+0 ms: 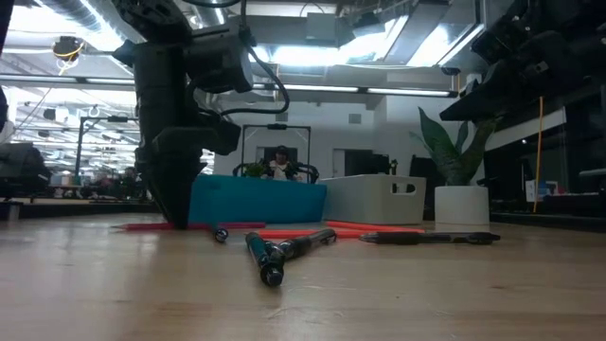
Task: Sort pens & pencils
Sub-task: Put the red pencil into the blue bin
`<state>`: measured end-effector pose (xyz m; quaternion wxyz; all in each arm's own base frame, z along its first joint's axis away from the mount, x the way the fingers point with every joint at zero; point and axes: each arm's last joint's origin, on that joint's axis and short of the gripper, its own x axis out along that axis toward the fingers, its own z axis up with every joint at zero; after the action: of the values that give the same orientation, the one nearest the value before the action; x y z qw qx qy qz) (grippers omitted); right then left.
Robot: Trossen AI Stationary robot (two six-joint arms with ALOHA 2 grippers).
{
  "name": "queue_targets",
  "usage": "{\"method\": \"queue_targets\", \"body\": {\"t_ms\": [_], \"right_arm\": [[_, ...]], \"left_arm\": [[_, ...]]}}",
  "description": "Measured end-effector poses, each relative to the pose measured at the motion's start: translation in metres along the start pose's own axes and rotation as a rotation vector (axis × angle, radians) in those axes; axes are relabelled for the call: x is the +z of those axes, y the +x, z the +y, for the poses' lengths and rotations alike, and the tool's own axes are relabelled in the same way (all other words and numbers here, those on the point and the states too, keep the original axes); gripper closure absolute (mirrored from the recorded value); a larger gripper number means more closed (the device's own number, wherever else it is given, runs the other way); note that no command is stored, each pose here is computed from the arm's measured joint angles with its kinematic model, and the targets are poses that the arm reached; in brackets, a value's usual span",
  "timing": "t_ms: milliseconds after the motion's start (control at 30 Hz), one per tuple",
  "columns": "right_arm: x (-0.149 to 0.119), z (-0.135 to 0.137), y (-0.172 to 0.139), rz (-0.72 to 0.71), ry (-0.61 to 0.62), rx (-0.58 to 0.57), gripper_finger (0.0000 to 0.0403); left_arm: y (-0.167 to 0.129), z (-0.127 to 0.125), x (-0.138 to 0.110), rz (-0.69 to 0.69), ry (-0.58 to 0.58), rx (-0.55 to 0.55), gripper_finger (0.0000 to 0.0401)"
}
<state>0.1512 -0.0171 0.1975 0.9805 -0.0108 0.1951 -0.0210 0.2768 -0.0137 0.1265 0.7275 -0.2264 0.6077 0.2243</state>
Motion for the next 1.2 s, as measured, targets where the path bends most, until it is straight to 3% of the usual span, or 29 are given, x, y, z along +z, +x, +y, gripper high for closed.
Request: {"method": "queue_targets", "body": {"t_ms": [600, 1200], "right_arm": [[-0.0005, 0.0001, 0.0000, 0.005, 0.000, 0.000, 0.0288], [-0.0005, 0.0001, 0.0000, 0.005, 0.004, 0.000, 0.0288]], "left_arm": [[0.0004, 0.0005, -0.0003, -0.009, 0.007, 0.014, 0.0377], [-0.0083, 0.0014, -0.0008, -0.043, 0.026, -0.005, 0.0381]]}}
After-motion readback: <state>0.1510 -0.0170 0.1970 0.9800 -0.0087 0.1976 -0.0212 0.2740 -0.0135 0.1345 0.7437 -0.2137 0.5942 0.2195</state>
